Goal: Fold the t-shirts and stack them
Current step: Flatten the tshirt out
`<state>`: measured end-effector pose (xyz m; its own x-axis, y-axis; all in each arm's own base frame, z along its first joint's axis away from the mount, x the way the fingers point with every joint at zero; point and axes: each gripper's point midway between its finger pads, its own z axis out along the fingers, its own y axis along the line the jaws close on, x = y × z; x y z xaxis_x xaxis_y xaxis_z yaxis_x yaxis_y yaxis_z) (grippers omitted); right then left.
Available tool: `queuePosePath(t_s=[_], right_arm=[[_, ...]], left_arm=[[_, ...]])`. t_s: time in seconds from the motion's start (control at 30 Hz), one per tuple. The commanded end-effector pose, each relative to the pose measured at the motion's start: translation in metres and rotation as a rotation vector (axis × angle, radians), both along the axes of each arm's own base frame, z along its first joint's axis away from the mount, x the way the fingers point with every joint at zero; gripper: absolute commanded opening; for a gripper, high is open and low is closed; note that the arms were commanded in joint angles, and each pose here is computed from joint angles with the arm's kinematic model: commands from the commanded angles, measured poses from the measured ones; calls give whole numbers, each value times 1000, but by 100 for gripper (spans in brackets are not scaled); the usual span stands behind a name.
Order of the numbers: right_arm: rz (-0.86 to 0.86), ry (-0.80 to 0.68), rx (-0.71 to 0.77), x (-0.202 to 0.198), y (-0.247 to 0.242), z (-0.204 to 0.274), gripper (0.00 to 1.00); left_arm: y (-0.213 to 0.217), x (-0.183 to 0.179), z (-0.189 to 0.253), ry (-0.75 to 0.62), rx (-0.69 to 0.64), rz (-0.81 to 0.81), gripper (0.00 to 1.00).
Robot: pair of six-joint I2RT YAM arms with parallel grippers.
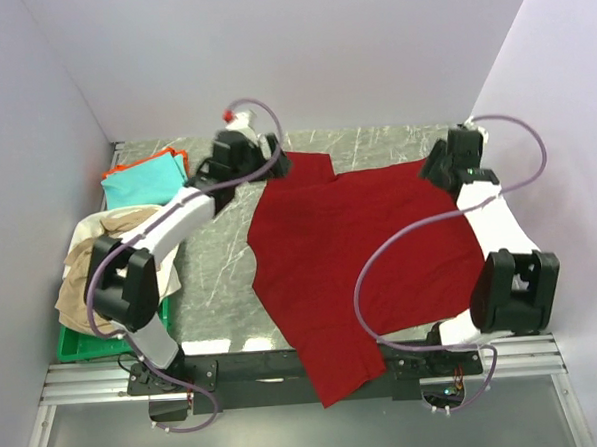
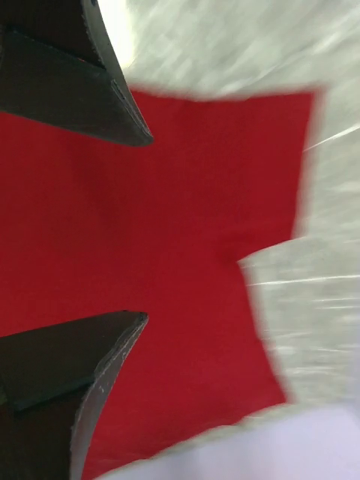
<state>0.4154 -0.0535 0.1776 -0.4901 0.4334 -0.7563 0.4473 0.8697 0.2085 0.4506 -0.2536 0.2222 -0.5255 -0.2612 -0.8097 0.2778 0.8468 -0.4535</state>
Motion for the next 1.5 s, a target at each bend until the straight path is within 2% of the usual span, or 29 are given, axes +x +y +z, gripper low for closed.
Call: queuePosePath(t_s=[0.0,0.07,0.27,0.47,0.7,1.07,1.47], right_arm=[[48,-32,83,-19,20,-4,68],[61,-17,112,-33,27,-18,68],[97,17,183,-50,43,-50,68],[128,67,243,-55,57,-83,66],[152,127,239,-57,67,-103,63],[240,202,197,-52,104,-119,63],[308,271,193,-43,145,-134,62]], left_arm=[[-31,-30,-42,133,-32,-57,95],[-43,-46,-59,185,-60,-107,95],[-47,-64,-101,285,-91,-125,95],[-37,-68,-142,378,-17,-93,95],[-18,-67,-172,445,47,-46,96],[29,-48,-199,503,85,42,96],[59,0,-197,494,134,90,96]])
